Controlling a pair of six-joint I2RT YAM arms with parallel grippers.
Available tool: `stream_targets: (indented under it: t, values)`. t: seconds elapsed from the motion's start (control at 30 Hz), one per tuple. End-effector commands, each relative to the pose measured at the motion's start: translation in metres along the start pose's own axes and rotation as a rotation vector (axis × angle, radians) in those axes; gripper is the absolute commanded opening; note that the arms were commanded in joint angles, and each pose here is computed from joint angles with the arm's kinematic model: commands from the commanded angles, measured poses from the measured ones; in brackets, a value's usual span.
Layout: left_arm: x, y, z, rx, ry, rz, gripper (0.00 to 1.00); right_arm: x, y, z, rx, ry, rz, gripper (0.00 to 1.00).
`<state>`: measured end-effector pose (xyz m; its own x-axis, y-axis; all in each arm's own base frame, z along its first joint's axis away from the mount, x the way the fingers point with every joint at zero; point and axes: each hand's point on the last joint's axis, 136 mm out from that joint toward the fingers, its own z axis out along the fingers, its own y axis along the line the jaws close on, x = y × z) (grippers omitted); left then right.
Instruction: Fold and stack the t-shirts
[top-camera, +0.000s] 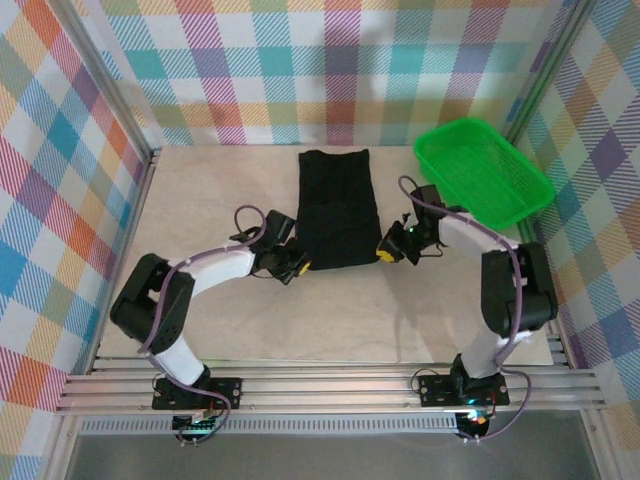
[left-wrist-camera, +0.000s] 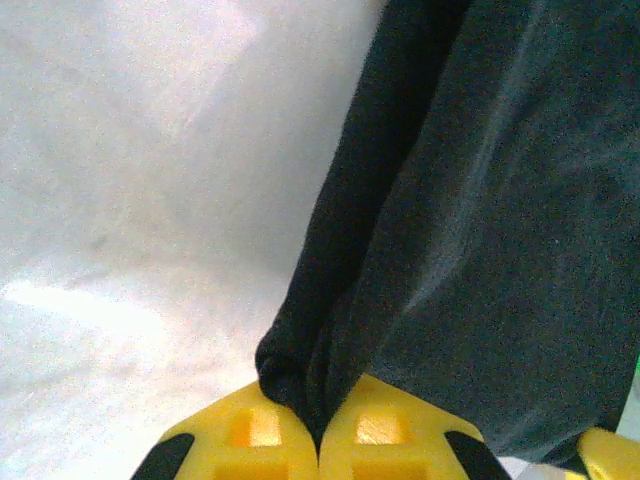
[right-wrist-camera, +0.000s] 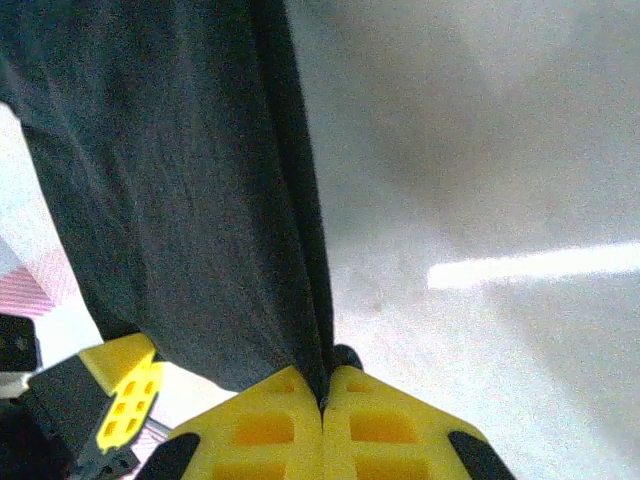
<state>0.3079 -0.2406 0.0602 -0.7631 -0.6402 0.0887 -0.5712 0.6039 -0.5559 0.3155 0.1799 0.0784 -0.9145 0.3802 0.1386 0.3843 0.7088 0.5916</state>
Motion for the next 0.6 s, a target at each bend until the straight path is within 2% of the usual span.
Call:
stream_targets:
  t: [0.0, 0.1, 0.2, 0.4, 0.57]
  values:
    - [0.035, 0.045, -0.016, -0.12, 0.108, 0.089, 0.0, 0.05, -0.024, 0.003, 0.069, 0.102, -0.029, 0.0]
    - [0.06, 0.06, -0.037, -0.168, 0.138, 0.236, 0.0, 0.087, -0.038, 0.001, 0.102, 0.146, -0.065, 0.0]
    - [0.084, 0.063, -0.059, -0.173, 0.144, 0.351, 0.0, 0.109, -0.039, -0.017, 0.097, 0.127, -0.103, 0.0]
    - [0.108, 0.028, -0.112, 0.067, 0.128, 0.433, 0.0, 0.132, -0.025, -0.062, 0.057, 0.1, -0.131, 0.0]
    - [0.111, 0.0, -0.153, 0.242, 0.083, 0.427, 0.0, 0.135, 0.0, -0.099, 0.028, 0.033, -0.149, 0.0]
